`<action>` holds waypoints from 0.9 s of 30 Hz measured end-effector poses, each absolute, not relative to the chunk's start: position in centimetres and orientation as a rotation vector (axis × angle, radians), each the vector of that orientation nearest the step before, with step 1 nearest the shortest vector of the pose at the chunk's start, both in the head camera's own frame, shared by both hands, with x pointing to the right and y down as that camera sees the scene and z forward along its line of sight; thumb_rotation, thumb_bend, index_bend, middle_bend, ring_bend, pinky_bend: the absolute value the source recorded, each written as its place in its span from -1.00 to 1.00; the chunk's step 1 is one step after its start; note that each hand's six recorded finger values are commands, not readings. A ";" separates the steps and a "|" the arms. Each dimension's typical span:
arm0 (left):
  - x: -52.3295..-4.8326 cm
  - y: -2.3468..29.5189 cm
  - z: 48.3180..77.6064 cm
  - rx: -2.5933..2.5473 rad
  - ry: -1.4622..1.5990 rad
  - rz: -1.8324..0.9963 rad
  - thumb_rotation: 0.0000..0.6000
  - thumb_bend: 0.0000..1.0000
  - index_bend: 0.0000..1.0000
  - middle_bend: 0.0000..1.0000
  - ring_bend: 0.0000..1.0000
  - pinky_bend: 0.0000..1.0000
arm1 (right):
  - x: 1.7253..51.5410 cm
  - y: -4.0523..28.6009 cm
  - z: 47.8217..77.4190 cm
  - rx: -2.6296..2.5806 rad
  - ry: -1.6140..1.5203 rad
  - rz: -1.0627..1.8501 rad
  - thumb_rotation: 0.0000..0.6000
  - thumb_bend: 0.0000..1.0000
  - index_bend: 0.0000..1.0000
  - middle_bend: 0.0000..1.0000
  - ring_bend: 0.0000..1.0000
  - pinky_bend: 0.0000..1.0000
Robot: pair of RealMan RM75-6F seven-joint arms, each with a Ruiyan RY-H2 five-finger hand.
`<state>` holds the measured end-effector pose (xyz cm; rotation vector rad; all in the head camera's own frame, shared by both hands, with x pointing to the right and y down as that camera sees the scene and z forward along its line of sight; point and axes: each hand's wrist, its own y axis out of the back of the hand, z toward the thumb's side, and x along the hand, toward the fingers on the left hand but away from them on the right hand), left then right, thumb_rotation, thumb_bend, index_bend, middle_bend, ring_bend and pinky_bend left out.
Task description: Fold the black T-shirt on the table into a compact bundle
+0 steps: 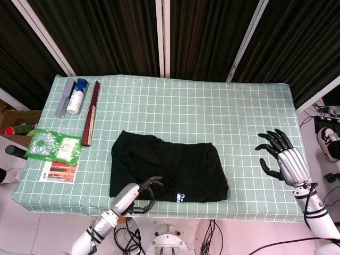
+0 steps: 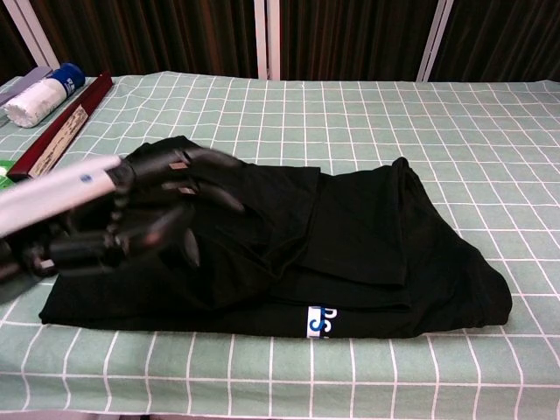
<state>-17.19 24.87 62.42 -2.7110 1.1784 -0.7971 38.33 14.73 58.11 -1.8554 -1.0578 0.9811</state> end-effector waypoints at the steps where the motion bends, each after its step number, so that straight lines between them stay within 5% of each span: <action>1: -18.3 23.7 62.2 -2.622 1.237 -0.804 -0.04 -0.21 -0.69 -0.49 -0.12 -0.29 | 38.3 14.7 58.1 -1.856 -1.059 0.979 1.00 -0.08 -0.17 -0.61 -0.81 -0.79; 7: -23.7 19.5 63.7 -2.195 1.299 -1.039 -0.06 -0.18 -0.71 -0.52 -0.25 -0.33 | 38.3 14.8 58.1 -1.857 -1.064 0.976 1.00 -0.08 -0.17 -0.61 -0.81 -0.79; 14: -28.4 18.2 67.9 -1.979 1.234 -1.343 -0.09 -0.17 -0.71 -0.52 -0.30 -0.35 | 38.5 15.0 58.2 -1.855 -1.073 0.983 1.00 -0.08 -0.17 -0.61 -0.81 -0.79; 27: -23.3 20.4 69.6 -2.140 1.112 -1.262 -0.09 -0.12 -0.70 -0.52 -0.30 -0.36 | 38.8 15.1 58.0 -1.846 -1.077 1.003 1.00 -0.08 -0.17 -0.61 -0.81 -0.78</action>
